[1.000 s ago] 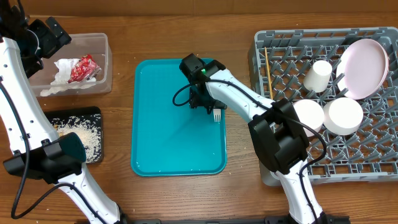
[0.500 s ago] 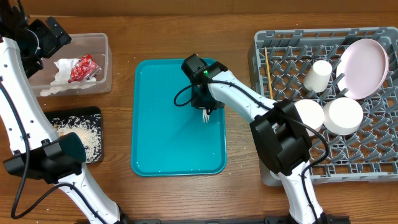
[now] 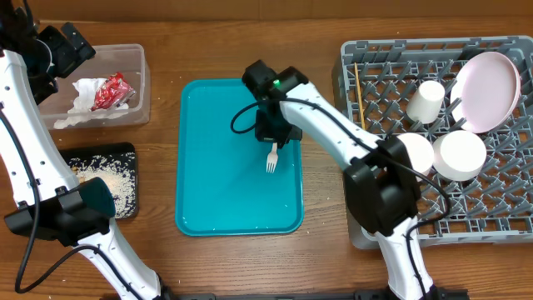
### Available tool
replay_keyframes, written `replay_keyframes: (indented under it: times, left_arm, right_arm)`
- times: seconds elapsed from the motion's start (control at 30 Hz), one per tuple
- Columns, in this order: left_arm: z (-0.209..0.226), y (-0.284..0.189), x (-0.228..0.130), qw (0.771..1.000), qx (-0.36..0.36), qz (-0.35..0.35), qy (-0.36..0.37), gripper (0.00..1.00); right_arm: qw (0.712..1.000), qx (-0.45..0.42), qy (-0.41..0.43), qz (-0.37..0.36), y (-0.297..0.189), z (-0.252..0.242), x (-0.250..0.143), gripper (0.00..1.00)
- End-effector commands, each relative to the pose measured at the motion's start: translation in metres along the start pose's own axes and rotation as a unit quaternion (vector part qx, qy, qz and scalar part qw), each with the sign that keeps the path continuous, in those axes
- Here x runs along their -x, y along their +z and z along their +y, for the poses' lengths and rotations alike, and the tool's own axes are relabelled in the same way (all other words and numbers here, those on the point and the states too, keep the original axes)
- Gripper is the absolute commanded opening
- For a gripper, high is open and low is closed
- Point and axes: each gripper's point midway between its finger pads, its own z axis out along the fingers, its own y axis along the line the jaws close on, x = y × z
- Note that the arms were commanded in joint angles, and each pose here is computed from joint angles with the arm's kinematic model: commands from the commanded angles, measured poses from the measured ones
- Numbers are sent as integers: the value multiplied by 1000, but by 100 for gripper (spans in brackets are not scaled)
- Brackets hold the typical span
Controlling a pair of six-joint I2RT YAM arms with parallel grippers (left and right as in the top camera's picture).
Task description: Sort waste into correct bins and load items into the dishwasher rack
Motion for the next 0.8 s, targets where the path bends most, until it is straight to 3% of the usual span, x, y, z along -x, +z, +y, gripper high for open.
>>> replay_keyframes:
  times: [0.0, 0.07, 0.1, 0.17, 0.23, 0.27, 0.5, 0.77]
  left_arm:
    - [-4, 0, -1, 1000, -4, 1, 0, 100]
    - [-4, 0, -1, 1000, -4, 1, 0, 100]
    - [-4, 0, -1, 1000, -4, 1, 0, 100]
    - [-4, 0, -1, 1000, -4, 1, 0, 100]
    - [-4, 0, -1, 1000, -4, 1, 0, 100]
    - [-4, 0, -1, 1000, -4, 1, 0, 100]
    - [-4, 0, -1, 1000, -4, 1, 0, 100]
    - [-4, 0, -1, 1000, -4, 1, 0, 100]
  right_arm:
    - [996, 48, 18, -66, -71, -10, 25, 4]
    - [996, 60, 11, -69, -79, -14, 29, 5]
    - [996, 63, 12, -67, -80, -16, 30, 12]
    - [996, 63, 12, -61, -74, -16, 29, 29]
    - [996, 74, 8, -51, -59, -6, 22, 61]
    - [996, 75, 17, -49, -51, -2, 19, 67]
    - [995, 66, 74, -21, 9, 6, -15, 67]
    - [997, 56, 60, -3, 32, 15, -44, 67]
